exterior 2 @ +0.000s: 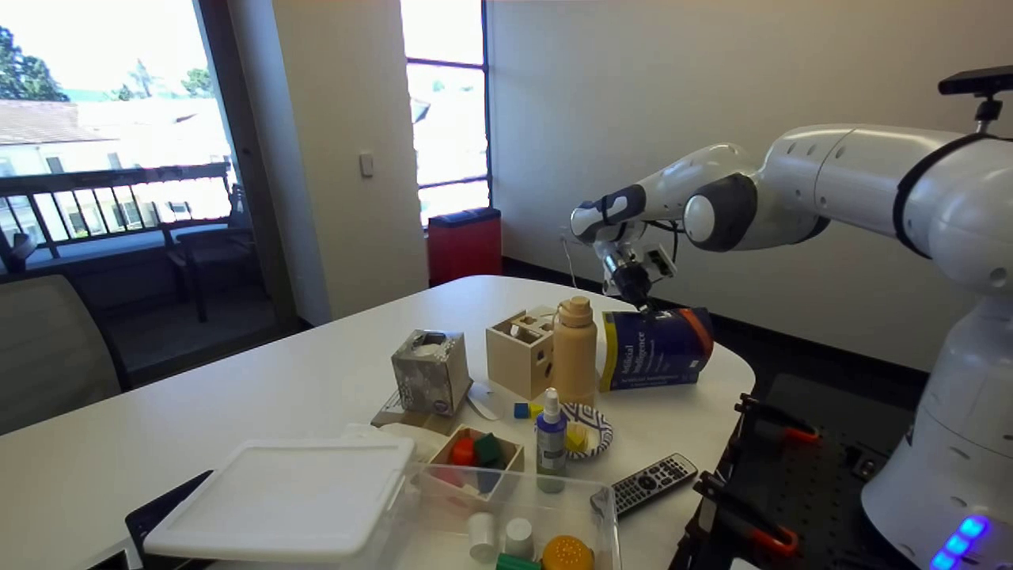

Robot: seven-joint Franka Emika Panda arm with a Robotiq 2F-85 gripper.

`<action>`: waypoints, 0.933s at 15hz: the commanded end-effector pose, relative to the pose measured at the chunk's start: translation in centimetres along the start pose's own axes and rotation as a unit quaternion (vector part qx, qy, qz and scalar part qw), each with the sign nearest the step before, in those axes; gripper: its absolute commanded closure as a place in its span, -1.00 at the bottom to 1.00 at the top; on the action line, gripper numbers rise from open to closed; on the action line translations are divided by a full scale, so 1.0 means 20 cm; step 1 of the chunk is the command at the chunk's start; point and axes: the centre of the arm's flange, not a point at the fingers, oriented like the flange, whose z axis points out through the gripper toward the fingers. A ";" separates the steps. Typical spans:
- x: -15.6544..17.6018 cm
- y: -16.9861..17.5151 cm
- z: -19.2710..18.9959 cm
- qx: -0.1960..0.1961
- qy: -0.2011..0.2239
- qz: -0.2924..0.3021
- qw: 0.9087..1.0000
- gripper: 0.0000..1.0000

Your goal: Open the blue book.

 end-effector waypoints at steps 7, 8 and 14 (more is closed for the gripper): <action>0.10 0.04 0.09 -0.003 -0.140 -0.035 0.990 -1.00; 0.10 0.05 0.12 -0.003 -0.151 -0.034 0.988 -1.00; 0.14 0.14 0.36 0.002 -0.212 -0.028 0.977 -1.00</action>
